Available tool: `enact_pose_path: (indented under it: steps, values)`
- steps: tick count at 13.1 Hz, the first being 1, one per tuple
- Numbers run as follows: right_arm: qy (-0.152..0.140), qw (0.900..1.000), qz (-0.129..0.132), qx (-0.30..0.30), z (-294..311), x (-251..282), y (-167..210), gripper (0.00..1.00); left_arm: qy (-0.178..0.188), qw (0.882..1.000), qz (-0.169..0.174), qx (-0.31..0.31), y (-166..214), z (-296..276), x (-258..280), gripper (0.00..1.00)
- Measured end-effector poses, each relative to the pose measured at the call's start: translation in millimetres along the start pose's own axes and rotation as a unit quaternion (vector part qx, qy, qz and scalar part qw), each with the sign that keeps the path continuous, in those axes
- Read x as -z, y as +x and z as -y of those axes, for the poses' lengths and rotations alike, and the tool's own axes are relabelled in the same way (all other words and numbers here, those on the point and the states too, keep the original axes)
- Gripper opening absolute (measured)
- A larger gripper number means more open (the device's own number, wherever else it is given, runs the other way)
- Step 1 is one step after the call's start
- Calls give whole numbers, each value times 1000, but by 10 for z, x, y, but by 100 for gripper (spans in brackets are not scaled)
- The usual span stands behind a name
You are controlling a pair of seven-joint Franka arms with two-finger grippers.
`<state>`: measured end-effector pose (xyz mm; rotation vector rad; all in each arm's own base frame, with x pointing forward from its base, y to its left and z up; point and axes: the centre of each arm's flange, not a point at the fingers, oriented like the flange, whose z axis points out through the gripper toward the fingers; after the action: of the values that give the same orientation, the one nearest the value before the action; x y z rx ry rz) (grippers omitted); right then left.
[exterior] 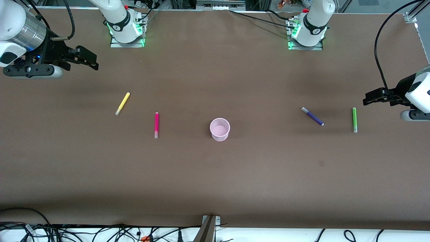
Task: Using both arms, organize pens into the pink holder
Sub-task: 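Reach the right gripper down toward the pink marker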
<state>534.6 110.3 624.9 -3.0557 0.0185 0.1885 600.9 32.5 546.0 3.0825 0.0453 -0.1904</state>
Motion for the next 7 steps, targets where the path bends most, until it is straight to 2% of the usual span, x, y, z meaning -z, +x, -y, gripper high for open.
enact_pose_path:
  steps: [5,7]
  values:
    - [-5,1000,7,5,54,-75,30,100,0,1000,1,0,0,0,-3,100]
    - [-11,1000,19,8,210,-396,144,100,0,1000,1,0,-1,-1,-3,100]
